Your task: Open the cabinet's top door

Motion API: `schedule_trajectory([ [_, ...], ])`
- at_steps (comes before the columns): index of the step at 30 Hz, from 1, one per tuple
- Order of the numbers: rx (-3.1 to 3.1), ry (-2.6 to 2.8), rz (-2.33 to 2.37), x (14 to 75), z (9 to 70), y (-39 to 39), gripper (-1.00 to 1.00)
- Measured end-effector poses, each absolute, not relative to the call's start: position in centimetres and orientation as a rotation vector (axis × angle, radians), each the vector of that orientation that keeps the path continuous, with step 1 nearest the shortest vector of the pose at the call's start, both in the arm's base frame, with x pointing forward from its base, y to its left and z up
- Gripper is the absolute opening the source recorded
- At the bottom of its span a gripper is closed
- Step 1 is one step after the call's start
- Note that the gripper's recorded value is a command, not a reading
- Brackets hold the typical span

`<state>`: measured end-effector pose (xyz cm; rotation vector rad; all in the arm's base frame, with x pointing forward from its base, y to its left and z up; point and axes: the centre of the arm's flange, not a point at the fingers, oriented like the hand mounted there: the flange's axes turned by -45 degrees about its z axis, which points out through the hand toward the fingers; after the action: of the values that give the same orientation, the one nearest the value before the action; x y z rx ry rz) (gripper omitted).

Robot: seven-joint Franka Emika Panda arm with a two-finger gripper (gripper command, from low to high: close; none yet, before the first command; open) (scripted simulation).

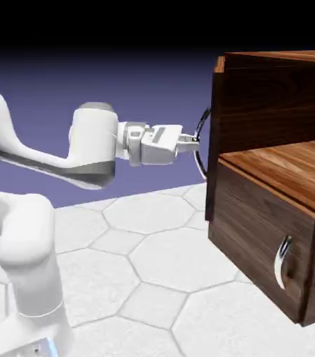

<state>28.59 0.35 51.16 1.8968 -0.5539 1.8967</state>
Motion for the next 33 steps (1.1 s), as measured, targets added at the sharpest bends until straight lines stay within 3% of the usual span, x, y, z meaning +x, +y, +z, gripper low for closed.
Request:
schedule_trajectory([
  [17,1.8,-0.676,1.801,25.0,51.1,5.9,-1.0],
  [33,1.601,-0.897,1.602,20.4,51.2,18.1,-1.0],
])
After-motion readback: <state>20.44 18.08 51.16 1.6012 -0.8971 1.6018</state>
